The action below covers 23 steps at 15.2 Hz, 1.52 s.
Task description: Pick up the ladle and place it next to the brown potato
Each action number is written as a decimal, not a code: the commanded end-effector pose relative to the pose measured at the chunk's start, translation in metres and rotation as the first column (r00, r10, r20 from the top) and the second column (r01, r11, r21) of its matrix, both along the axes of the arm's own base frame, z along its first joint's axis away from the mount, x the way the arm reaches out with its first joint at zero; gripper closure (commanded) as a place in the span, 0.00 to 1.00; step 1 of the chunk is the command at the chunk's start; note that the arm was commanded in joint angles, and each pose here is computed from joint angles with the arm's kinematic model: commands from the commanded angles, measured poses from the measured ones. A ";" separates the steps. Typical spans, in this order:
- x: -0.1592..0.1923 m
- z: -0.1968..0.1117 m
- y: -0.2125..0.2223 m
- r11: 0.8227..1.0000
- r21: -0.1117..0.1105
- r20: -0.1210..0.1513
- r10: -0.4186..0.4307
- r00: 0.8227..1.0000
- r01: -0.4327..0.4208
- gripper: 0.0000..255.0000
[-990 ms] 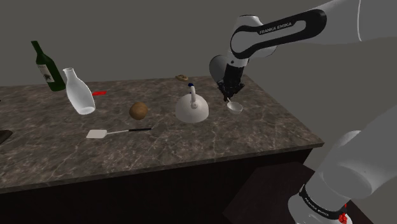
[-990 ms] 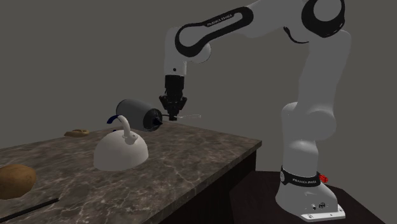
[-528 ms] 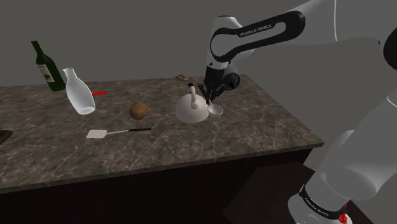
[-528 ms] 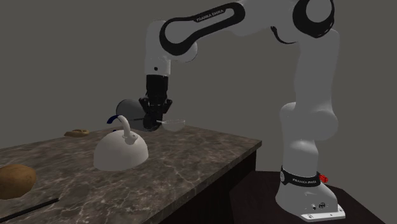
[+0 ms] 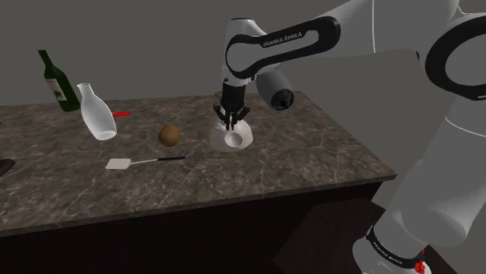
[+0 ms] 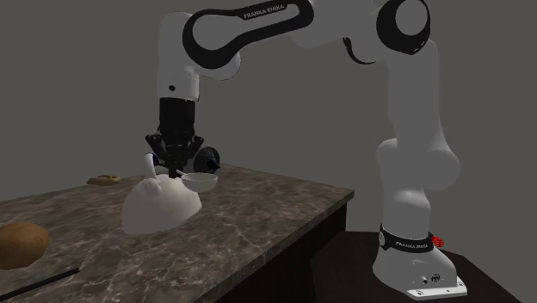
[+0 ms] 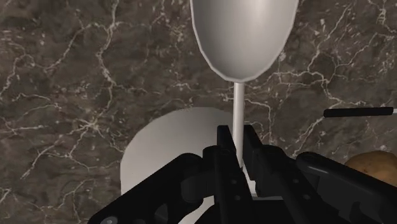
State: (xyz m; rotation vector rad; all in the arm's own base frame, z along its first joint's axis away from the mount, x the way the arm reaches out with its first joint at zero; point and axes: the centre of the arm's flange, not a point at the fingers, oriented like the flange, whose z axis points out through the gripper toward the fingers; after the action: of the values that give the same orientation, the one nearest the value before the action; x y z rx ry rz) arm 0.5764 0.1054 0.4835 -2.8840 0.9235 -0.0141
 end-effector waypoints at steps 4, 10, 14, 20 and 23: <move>0.031 -0.006 0.055 1.000 0.001 0.000 -0.001 1.000 0.001 1.00; 0.031 -0.037 0.055 1.000 0.001 0.000 -0.001 1.000 0.001 1.00; 0.031 -0.058 0.055 1.000 0.001 0.000 -0.001 1.000 0.001 1.00; 0.031 -0.090 0.055 1.000 0.001 0.000 -0.001 1.000 0.001 1.00; 0.031 -0.106 0.055 1.000 0.001 0.000 -0.001 1.000 0.001 1.00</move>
State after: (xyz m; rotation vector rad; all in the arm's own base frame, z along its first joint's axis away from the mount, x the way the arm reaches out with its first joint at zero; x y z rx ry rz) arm 0.6089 0.1612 0.3913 -2.8761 0.9227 -0.0336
